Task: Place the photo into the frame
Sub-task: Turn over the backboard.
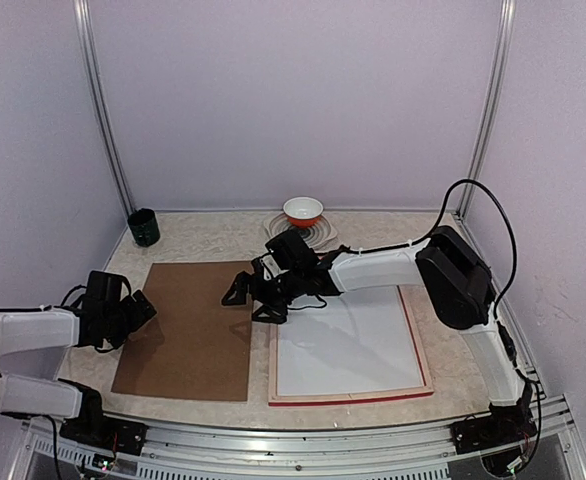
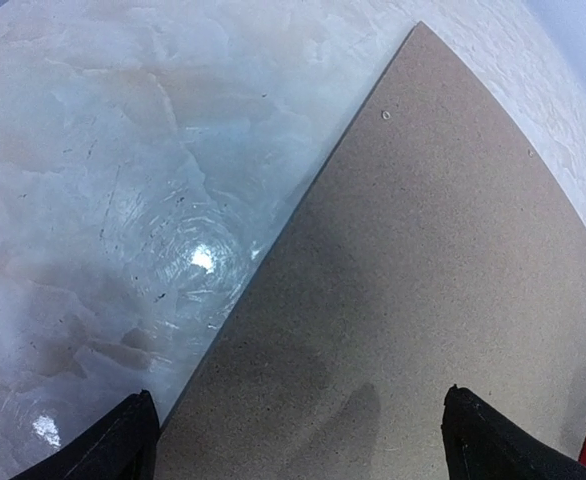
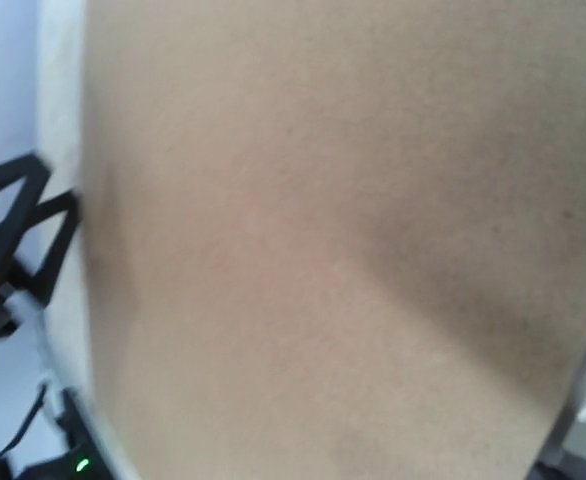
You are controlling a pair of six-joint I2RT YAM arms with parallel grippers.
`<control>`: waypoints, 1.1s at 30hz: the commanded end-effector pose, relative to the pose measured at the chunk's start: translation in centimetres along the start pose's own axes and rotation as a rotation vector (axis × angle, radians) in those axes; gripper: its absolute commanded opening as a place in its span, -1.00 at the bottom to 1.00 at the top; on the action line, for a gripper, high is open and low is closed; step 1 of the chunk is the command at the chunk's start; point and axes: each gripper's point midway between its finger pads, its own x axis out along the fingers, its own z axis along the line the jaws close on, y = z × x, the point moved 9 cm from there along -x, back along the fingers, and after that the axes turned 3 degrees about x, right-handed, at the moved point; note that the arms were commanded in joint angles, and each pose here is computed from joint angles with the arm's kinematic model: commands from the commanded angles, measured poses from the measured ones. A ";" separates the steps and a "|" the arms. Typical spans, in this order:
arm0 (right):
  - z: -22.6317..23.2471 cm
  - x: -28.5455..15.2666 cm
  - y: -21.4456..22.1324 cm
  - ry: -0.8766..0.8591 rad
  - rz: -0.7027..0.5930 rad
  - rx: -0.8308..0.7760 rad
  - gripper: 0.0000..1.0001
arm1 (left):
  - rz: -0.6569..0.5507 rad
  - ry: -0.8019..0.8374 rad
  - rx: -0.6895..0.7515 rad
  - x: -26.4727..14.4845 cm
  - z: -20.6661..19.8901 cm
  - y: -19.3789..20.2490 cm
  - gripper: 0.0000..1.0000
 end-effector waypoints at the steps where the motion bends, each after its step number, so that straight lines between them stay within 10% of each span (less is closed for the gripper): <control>1: 5.1 -2.8 0.2 -0.328 0.040 -0.098 0.98 | 0.095 0.044 0.008 0.3 -0.2 1.8 0.94; 33: 15.1 -8.4 1.0 -0.861 0.091 -0.425 0.99 | 0.129 0.386 0.008 -3.0 -7.1 0.9 0.93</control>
